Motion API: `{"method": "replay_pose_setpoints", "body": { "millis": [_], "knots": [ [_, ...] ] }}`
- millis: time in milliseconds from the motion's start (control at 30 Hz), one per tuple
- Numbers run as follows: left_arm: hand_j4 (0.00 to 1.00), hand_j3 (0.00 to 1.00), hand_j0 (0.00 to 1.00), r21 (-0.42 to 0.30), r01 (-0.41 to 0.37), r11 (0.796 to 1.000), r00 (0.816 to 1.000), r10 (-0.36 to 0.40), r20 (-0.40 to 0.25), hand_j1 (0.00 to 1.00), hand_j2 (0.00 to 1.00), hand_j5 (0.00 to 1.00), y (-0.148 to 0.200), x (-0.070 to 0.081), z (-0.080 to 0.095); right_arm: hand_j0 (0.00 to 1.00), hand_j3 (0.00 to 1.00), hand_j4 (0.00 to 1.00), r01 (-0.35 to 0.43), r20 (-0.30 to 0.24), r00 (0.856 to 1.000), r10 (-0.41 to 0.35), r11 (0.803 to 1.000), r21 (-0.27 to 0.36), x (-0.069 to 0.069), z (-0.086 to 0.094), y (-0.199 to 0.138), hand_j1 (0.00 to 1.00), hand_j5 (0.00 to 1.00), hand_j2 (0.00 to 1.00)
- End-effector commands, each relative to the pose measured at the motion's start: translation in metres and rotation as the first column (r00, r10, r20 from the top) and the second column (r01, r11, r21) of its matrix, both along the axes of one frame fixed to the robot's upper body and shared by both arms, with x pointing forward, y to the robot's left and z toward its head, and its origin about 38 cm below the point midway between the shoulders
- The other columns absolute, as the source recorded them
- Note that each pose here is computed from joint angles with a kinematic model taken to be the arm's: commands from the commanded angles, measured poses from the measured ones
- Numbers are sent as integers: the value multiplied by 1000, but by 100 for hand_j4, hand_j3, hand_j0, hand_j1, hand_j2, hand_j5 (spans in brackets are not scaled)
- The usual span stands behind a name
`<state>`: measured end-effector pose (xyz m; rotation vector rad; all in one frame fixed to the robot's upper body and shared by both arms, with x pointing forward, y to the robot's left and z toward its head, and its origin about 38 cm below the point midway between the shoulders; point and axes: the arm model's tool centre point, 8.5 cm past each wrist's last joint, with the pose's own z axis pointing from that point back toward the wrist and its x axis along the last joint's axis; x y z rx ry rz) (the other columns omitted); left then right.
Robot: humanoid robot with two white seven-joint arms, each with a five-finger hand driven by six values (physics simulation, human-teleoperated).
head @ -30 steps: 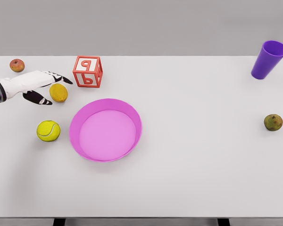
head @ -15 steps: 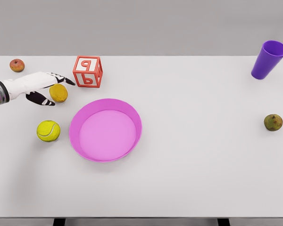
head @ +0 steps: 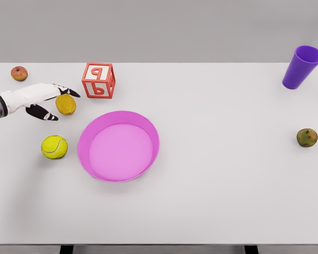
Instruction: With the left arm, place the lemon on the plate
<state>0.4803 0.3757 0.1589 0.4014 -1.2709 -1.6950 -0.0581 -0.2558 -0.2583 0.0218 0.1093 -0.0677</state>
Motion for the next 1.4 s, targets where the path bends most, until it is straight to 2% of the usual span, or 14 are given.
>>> {"method": "replay_pose_setpoints", "body": {
  "millis": [0,667,733,1367],
  "knots": [
    [85,85,85,-6,-7,1000,1000,7,-2,85,85,85,1,0,0,100,100,100,0,0,1000,0,1000,0,0,0,0,100,100,100],
    [85,85,85,0,-13,1000,1000,13,-2,85,85,85,-1,7,1,100,100,100,0,0,1000,0,1000,0,0,0,0,100,100,100],
    [85,85,85,21,-13,1000,1000,13,2,85,85,85,-2,9,2,100,100,100,0,0,1000,0,1000,0,0,0,0,100,100,100],
    [85,85,85,56,-15,998,1000,15,-2,85,85,85,-5,13,-2,100,100,100,0,1,1000,0,1000,0,0,0,0,100,100,100]
  ]
}}
